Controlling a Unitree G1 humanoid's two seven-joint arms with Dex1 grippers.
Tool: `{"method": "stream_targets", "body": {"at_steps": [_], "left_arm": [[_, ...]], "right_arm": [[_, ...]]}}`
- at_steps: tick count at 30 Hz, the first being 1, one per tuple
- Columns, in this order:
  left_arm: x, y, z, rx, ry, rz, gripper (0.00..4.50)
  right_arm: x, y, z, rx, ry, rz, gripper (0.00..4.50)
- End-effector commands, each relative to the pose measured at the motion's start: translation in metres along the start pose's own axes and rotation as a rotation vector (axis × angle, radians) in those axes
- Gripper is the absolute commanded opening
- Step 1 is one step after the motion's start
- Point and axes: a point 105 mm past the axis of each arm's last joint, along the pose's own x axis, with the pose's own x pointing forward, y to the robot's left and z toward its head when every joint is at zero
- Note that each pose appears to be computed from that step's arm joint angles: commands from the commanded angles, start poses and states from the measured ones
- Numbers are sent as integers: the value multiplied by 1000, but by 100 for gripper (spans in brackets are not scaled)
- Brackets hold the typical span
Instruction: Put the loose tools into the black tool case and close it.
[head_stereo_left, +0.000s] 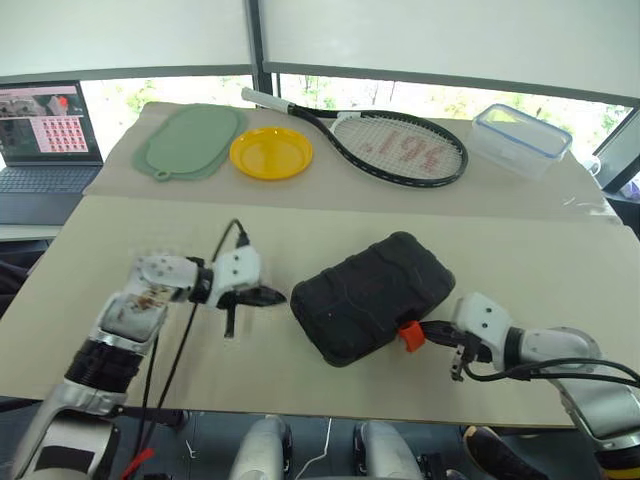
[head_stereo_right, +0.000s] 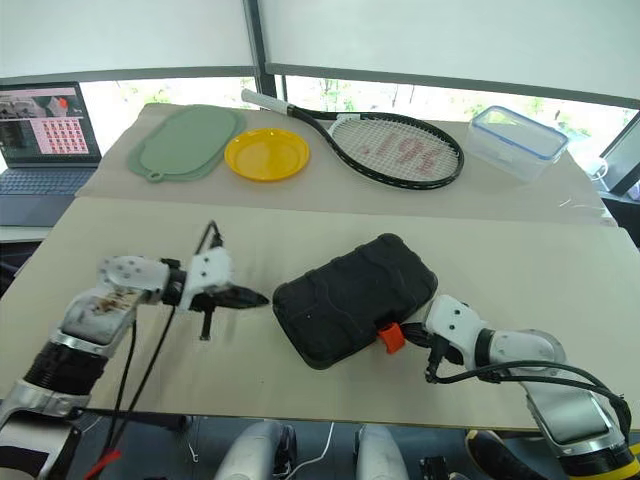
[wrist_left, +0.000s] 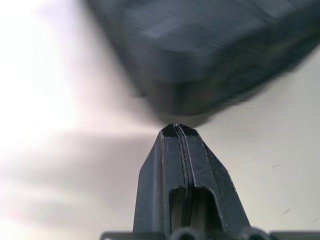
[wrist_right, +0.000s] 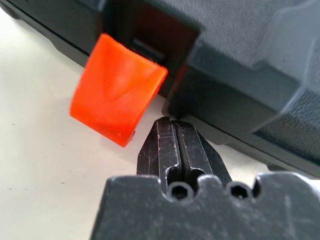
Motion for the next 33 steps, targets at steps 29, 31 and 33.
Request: {"method": "stream_targets", "body": {"at_steps": [29, 31, 33], "left_arm": [[90, -20, 33, 190, -34, -187, 4], [90, -19, 36, 192, -40, -185, 4], [91, -18, 37, 195, -43, -183, 4]], "right_arm": [[-13, 11, 32, 44, -101, 0, 0], [-4, 13, 27, 47, -86, -4, 0], [3, 13, 21, 50, -63, -11, 0]]}}
